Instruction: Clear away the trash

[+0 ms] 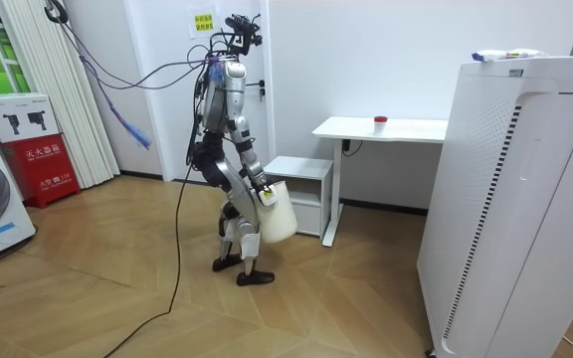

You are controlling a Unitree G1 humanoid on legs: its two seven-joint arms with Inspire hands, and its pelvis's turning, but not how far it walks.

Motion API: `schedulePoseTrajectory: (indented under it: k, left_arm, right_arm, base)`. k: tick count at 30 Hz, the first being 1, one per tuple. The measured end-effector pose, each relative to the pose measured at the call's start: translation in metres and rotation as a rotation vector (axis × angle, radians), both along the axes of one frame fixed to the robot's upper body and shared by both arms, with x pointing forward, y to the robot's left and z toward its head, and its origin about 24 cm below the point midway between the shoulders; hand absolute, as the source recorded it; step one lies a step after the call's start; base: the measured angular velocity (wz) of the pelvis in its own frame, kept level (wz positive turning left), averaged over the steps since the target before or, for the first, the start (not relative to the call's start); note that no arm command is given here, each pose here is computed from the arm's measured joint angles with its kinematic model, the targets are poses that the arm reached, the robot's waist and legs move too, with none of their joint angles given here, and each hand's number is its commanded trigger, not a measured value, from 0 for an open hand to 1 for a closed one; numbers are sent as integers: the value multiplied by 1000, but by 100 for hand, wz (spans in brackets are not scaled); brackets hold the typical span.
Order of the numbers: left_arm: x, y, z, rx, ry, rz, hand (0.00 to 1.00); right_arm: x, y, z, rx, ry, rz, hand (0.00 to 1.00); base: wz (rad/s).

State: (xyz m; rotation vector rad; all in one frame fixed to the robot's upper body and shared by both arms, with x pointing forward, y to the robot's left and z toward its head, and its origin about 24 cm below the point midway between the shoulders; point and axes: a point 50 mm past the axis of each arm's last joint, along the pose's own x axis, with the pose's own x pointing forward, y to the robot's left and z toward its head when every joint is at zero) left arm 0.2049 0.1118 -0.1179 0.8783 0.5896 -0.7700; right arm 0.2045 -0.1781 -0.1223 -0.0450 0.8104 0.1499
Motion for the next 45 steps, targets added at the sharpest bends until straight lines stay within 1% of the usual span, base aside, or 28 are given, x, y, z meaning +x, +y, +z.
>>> schedulePoseTrajectory:
  k: [3,6,7,10,11,14,16,18,20,22,27,30,32,35,37,39,40,43,45]
  left_arm:
    - [3,-1,6,-17,-50,-13,0]
    - [7,2,17,-66,-123,14,0]
    - [7,5,21,-78,-149,26,0]
    - [3,12,32,-121,-242,82,0]
    - [4,17,33,-126,-261,119,0]
    - [7,24,37,-133,-296,180,0]
    - [11,24,42,-148,-327,197,0]
    - [15,26,52,-171,-383,216,0]
    - [21,27,67,-210,-468,238,0]
    - [24,28,74,-238,-513,250,0]
    - [23,30,77,-252,-562,289,0]
    - [27,32,90,-285,-625,312,0]
    - [26,38,98,-309,-672,363,0]
    - [30,49,105,-337,-711,436,0]
    - [29,49,110,-371,-733,468,0]
    - [29,49,120,-430,-780,503,0]
    - [27,50,124,-454,-823,523,0]
    - [22,62,131,-459,-901,593,0]
    - [21,67,134,-458,-933,624,0]
  right_arm:
    - [-8,-10,-2,6,9,-36,100]
    - [-15,-18,-3,24,-4,-97,100]
    - [-18,-21,-2,22,-10,-100,100]
    - [-28,-23,-4,24,-17,-115,100]
    - [-33,-24,-5,24,-9,-122,100]
    - [-44,-27,-9,38,14,-154,100]
    - [-49,-32,-10,32,23,-182,100]
    - [-49,-33,-10,28,21,-183,100]
    - [-47,-37,-7,17,5,-181,100]
    - [-46,-37,-7,18,-1,-179,100]
    - [-53,-43,-8,19,5,-219,100]
    - [-57,-43,-9,15,11,-226,100]
    - [-59,-44,-9,10,11,-221,100]
    - [-59,-42,-7,1,-1,-195,100]
    - [-60,-45,-7,-11,1,-195,100]
    - [-61,-48,-7,-22,4,-201,100]
    - [-61,-49,-7,-35,5,-202,100]
    - [-64,-48,-8,-51,12,-182,100]
    - [-65,-52,-7,-52,4,-206,100]
  base:
    - [-20]
    - [-26]
    - [-42]
    - [-69]
    - [-72]
    - [-52]
    - [-30]
    - [-32]
    - [-27]
    - [-20]
    - [-18]
    - [-18]
    - [-54]
    - [-50]
    - [-55]
    - [-67]
    - [-80]
    - [-34]
    - [-9]
